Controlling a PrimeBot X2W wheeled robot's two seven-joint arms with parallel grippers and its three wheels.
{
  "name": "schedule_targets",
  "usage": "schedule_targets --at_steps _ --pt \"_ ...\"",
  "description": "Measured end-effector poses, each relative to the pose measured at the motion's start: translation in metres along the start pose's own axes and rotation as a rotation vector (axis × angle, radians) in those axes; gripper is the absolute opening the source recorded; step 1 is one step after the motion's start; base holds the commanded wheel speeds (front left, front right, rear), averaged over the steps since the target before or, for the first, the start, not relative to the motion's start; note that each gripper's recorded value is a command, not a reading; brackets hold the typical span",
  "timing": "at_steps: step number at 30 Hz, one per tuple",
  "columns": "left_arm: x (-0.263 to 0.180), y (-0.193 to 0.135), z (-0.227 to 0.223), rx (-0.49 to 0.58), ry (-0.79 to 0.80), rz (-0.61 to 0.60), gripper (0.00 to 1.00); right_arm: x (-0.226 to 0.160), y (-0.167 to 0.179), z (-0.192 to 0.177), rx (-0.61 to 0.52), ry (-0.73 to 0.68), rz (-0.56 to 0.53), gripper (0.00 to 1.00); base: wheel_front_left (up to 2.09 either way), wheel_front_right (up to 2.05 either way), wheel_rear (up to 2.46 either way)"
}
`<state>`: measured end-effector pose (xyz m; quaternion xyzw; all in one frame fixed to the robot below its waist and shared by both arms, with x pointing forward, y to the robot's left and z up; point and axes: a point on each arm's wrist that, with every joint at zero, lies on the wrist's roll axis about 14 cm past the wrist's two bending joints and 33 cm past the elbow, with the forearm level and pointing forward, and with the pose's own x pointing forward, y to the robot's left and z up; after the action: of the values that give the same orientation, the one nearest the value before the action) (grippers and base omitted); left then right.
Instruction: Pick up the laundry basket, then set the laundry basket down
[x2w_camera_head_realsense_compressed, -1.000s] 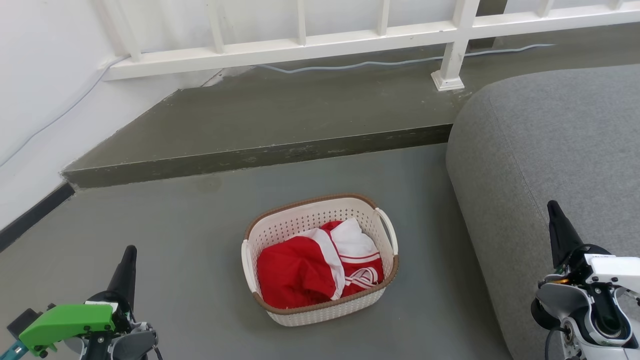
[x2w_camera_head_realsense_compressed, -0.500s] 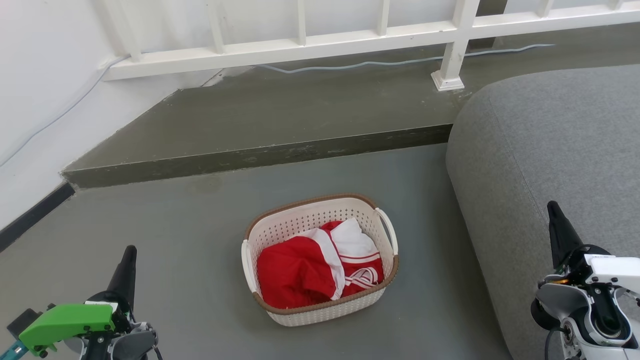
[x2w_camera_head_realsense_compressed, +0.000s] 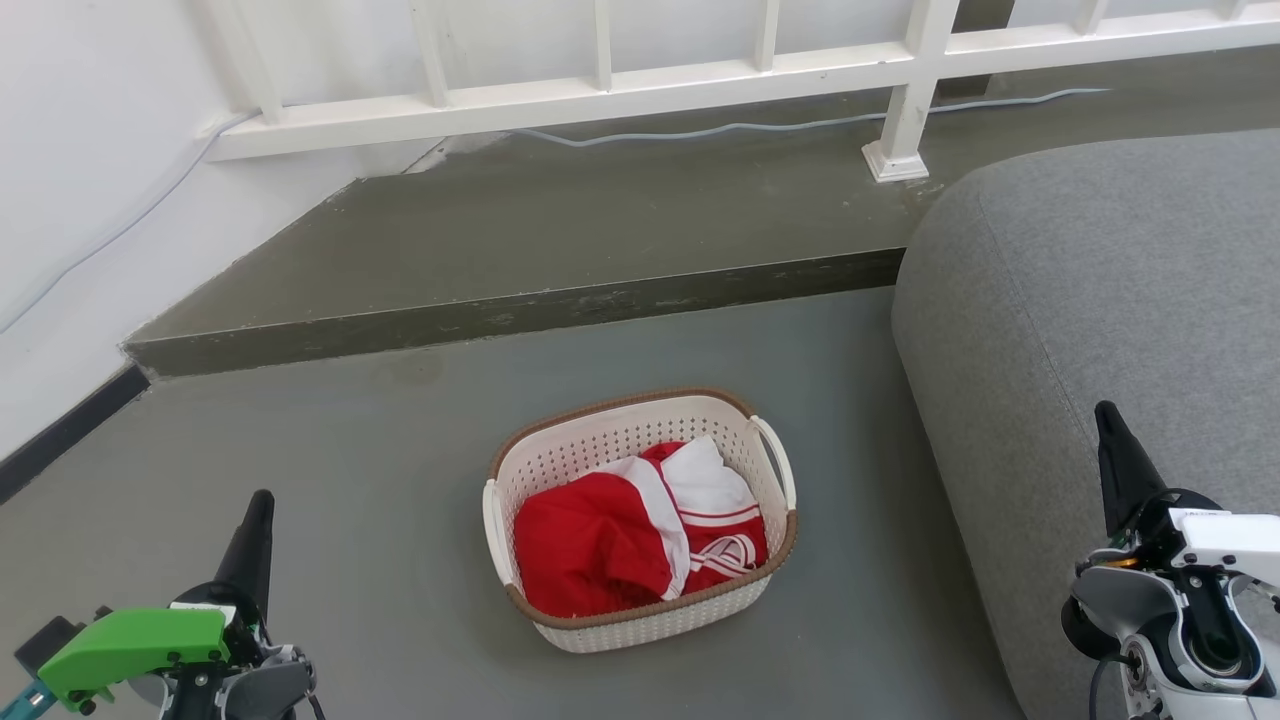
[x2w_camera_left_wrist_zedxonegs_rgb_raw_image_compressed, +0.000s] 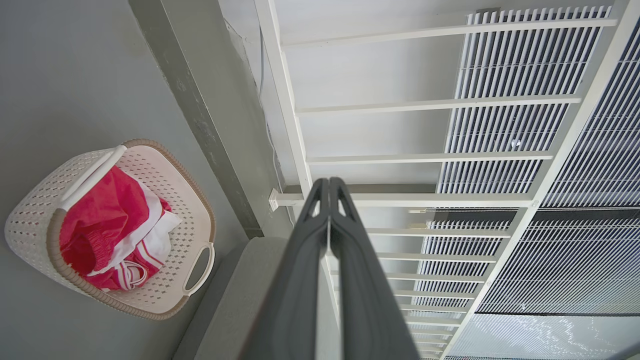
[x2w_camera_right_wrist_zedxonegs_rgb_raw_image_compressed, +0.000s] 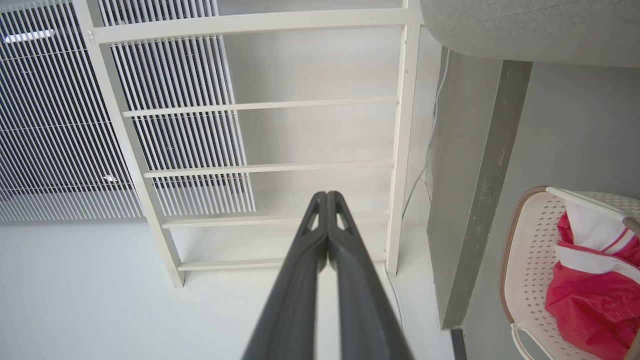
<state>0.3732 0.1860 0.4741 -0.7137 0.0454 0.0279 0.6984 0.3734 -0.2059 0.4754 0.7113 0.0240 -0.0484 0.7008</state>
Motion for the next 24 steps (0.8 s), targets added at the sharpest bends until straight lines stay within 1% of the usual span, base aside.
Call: schedule_targets --at_steps 24 --pt "0.0 0.0001 0.0002 0.0 0.001 0.0 0.0 0.0005 0.0007 -0.0006 0.001 0.005 0.002 0.0 0.0 0.0 0.0"
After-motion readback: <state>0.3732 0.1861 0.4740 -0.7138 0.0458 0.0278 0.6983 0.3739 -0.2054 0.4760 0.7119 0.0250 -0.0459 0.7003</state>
